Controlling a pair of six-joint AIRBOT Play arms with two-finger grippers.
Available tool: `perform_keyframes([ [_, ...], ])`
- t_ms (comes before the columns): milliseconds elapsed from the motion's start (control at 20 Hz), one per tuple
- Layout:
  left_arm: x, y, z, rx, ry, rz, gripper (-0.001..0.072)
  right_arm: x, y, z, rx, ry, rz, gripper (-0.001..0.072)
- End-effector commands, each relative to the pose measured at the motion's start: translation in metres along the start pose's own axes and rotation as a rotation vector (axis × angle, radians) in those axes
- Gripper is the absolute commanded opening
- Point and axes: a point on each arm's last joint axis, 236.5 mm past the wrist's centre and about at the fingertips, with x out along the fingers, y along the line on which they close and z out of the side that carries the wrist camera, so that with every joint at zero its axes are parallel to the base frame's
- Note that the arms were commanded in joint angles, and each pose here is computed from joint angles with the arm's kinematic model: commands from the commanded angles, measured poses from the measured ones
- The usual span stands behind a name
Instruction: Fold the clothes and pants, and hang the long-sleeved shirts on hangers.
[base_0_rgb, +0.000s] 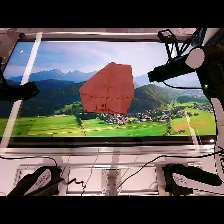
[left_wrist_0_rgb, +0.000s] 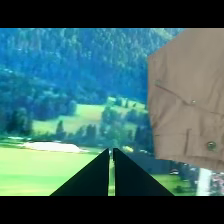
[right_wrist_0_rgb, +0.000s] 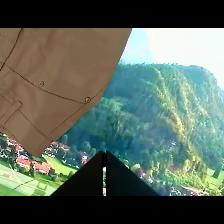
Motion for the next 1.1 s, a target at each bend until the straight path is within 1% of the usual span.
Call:
perform_keyframes([
  [0, 0.0, -0.015, 0.003, -0.036, -0.013, -0.063, 0.0043, 0.0, 0.0, 0.0, 0.0, 0.0, 0.0, 0.0021],
  [200, 0.006, -0.013, 0.007, -0.068, -0.024, -0.069, 0.0044, -0.001, -0.001, 0.019, 0.003, -0.08, -0.007, 0.0021],
  [300, 0.025, -0.005, -0.012, -0.1, 0.05, -0.066, 0.0064, -0.001, 0.003, 0.019, 0.009, -0.08, 0.01, 0.0021],
  [400, 0.049, 0.001, -0.04, -0.138, 0.148, -0.072, 0.0063, -0.001, 0.002, 0.02, 0.007, -0.082, 0.01, 0.0021],
  [500, 0.068, -0.004, -0.064, -0.057, 0.224, -0.094, 0.006, -0.001, -0.003, 0.018, -0.039, -0.077, -0.013, 0.0021],
  [600, 0.078, -0.03, -0.071, 0.061, 0.24, -0.15, 0.006, -0.001, -0.016, 0.016, -0.131, -0.066, -0.062, 0.0021],
  [750, 0.09, -0.09, -0.067, 0.195, 0.168, -0.254, 0.0065, 0.006, -0.055, -0.004, -0.083, -0.019, -0.105, 0.0021],
  [800, 0.098, -0.108, -0.067, 0.261, 0.136, -0.266, 0.0171, 0.012, -0.069, -0.02, -0.049, 0.022, -0.11, 0.0021],
  [850, 0.106, -0.123, -0.068, 0.32, 0.11, -0.278, 0.045, 0.019, -0.079, -0.036, -0.007, 0.055, -0.102, 0.0021],
  [900, 0.114, -0.138, -0.07, 0.354, 0.089, -0.287, 0.0645, 0.027, -0.086, -0.052, 0.036, 0.081, -0.083, 0.0021],
  [1050, 0.136, -0.152, -0.082, 0.377, 0.102, -0.291, 0.0636, 0.055, -0.085, -0.091, 0.18, 0.128, 0.013, 0.0021],
])
